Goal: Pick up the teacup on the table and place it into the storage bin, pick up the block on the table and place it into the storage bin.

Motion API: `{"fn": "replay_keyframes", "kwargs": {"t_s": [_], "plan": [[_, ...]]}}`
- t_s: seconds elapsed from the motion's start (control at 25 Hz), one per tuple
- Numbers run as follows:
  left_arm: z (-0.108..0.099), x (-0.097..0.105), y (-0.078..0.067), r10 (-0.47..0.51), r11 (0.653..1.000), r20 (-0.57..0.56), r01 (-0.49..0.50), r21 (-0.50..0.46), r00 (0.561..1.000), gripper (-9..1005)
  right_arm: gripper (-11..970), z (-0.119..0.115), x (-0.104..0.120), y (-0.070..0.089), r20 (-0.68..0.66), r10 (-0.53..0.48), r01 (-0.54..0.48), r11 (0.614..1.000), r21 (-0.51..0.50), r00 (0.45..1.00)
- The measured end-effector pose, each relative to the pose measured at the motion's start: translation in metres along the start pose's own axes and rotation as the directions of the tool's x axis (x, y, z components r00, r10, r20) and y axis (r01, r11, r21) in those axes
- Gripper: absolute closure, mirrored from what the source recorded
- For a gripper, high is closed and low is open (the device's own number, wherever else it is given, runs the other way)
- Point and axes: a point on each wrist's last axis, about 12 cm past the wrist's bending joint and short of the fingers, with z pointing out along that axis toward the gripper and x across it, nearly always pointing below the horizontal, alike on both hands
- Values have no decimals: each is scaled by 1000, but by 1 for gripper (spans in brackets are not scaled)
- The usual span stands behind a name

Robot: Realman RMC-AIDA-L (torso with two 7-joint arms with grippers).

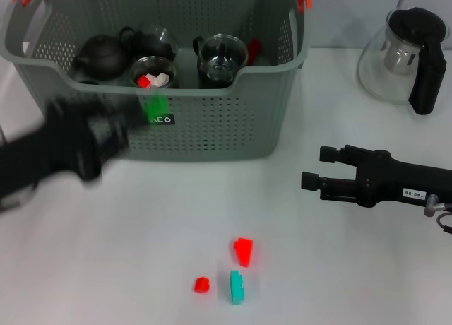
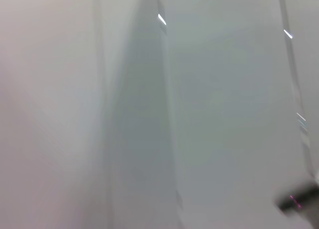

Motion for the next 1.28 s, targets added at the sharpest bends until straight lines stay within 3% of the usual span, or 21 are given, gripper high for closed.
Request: {"fn": "replay_keyframes", "kwargs": {"t_s": [0.28, 0.44, 0.56, 0.76, 0.88, 1.04, 1.2, 1.28], "plan": [[29, -37, 52, -61, 988, 150, 81, -134, 987, 755, 33, 2, -1, 1, 1, -6, 6, 1000, -6, 1000], [53, -46, 83, -157, 963, 86, 172, -208, 984, 746, 32, 4, -2, 1, 2, -10, 10, 1000, -4, 1000], [71, -49, 101, -181, 950, -59, 159, -267, 982, 740, 32, 5, -3, 1, 5, -13, 13, 1000, -5, 1000], [84, -55, 111, -158, 942, -280, 59, -331, 947, 729, 32, 5, -4, 1, 13, -13, 14, 1000, -7, 1000], [92, -60, 112, -174, 941, -430, 20, -339, 886, 722, 32, 5, -4, 1, 15, -14, 14, 1000, -4, 1000], [110, -65, 110, -185, 948, -546, 2, -317, 817, 714, 32, 6, -4, 1, 16, -14, 14, 1000, -1, 1000], [124, -68, 112, -248, 930, -564, 30, -367, 788, 705, 32, 6, -4, 1, 17, -15, 15, 1000, -2, 1000], [128, -68, 115, -326, 900, -535, 83, -427, 780, 701, 32, 6, -4, 1, 17, -15, 15, 1000, -2, 1000]]}}
